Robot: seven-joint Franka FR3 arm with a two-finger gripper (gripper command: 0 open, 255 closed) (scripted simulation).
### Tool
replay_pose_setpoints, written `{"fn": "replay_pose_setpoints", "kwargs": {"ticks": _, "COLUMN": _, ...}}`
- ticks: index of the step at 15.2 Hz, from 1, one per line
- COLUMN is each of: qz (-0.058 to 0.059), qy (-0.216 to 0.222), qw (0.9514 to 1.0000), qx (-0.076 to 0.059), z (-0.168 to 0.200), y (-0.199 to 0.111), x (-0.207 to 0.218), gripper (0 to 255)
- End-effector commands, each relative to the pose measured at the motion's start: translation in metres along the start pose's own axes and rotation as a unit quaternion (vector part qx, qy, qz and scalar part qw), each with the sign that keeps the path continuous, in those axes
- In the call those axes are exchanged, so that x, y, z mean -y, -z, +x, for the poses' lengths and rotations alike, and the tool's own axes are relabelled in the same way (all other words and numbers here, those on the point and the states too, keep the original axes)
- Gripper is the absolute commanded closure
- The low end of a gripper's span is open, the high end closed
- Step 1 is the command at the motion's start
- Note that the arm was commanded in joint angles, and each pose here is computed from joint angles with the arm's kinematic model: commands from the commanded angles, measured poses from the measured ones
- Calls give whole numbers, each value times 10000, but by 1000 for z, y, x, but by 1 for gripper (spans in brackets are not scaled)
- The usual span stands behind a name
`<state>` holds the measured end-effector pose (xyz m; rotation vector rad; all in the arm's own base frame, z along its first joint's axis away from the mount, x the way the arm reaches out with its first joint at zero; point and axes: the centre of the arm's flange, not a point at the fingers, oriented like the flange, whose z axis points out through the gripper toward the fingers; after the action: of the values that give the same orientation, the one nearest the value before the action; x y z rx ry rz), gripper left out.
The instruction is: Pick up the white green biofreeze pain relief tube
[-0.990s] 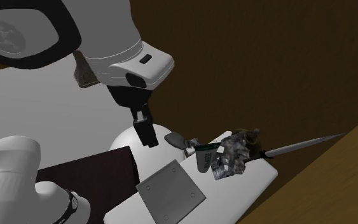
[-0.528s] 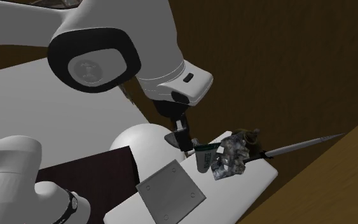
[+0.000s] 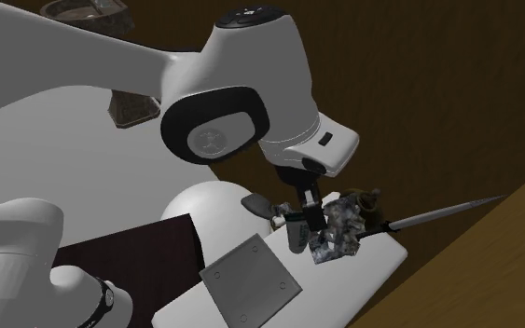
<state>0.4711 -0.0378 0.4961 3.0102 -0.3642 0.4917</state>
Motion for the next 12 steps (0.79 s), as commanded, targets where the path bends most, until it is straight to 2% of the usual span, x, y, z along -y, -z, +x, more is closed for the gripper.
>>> {"fn": "replay_pose_setpoints", "kwargs": {"ticks": 1, "qz": -2, "qy": -17, "qw": 10000, "qx": -19, "z": -1, "y": -11, "x": -1, "gripper": 0}}
{"fn": "replay_pose_setpoints", "kwargs": {"ticks": 7, "qz": -2, "qy": -17, "qw": 10000, "qx": -19, "z": -9, "y": -34, "x": 0, "gripper": 0}}
{"fn": "replay_pose_setpoints", "kwargs": {"ticks": 8, "qz": -2, "qy": -18, "qw": 10000, "qx": -19, "z": -9, "y": -33, "x": 0, "gripper": 255}}
{"fn": "replay_pose_setpoints", "kwargs": {"ticks": 12, "qz": -2, "qy": -18, "qw": 10000, "qx": -19, "z": -9, "y": -34, "x": 0, "gripper": 255}}
